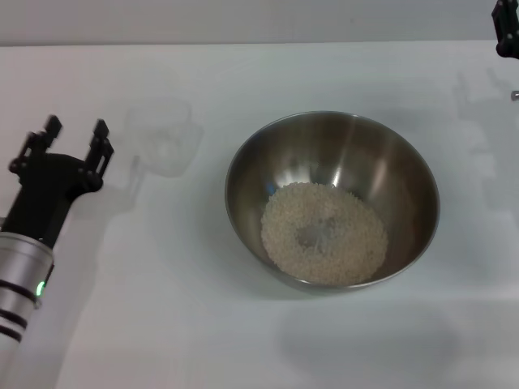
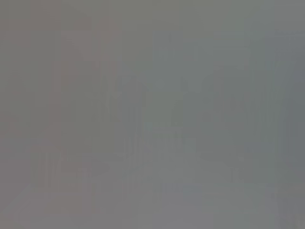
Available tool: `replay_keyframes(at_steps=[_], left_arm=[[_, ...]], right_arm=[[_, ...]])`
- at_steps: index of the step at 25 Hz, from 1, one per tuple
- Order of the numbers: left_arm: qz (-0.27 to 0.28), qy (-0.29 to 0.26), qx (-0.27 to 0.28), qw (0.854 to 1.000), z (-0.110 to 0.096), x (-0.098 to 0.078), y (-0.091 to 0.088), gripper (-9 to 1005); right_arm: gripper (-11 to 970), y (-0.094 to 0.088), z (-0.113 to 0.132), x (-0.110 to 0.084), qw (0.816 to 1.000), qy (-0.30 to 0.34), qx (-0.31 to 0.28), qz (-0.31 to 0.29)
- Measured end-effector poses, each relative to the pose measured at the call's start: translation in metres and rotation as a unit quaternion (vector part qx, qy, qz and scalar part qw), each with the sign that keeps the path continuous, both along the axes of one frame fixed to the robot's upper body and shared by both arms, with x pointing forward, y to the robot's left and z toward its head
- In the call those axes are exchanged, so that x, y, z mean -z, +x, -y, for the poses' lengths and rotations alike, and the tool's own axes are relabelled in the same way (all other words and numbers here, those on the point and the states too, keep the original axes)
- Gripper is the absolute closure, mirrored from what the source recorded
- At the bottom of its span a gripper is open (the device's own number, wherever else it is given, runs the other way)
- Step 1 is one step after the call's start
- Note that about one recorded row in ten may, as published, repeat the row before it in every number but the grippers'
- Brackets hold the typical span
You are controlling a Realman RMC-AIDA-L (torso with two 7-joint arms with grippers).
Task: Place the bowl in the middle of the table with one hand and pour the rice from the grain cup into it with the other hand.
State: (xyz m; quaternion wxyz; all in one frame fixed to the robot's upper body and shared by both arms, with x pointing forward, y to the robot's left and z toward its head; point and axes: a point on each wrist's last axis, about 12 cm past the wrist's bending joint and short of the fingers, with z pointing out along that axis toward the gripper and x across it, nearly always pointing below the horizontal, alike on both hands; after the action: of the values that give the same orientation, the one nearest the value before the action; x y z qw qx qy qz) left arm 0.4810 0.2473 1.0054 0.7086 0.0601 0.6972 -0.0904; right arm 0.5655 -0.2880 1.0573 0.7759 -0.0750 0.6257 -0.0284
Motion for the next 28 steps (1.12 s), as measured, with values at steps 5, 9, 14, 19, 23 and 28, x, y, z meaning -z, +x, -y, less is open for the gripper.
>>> replay_keyframes(at_steps=[5,9,14,19,23,28], left_arm=[[0.048,-0.03,-0.001,0.998,-0.003,-0.01,-0.005,344],[0.058,-0.041,-0.004,0.997,-0.003,-0.013,-0.005,233],[0.067,-0.051,-0.006,0.996,-0.002,-0.016,-0.005,168],[0.072,-0.053,-0.007,0.996,-0.003,-0.017,-0.006,130],[0.082,-0.055,-0.007,0.995,-0.004,-0.019,-0.007,130],[0.092,-0.052,0.001,0.994,-0.003,-0.021,-0.006,130]], right_arm=[[450,-0.003,0.0,0.003,1.0,0.016,-0.003,-0.007],[450,-0.005,-0.003,0.005,1.0,0.02,-0.012,-0.011],[449,-0.01,-0.008,0.01,0.998,0.027,-0.043,-0.023],[448,-0.013,-0.006,0.011,0.998,0.041,-0.042,-0.025],[392,-0.014,-0.004,0.011,0.998,0.046,-0.039,-0.025],[323,-0.015,-0.003,0.012,0.998,0.043,-0.037,-0.025]])
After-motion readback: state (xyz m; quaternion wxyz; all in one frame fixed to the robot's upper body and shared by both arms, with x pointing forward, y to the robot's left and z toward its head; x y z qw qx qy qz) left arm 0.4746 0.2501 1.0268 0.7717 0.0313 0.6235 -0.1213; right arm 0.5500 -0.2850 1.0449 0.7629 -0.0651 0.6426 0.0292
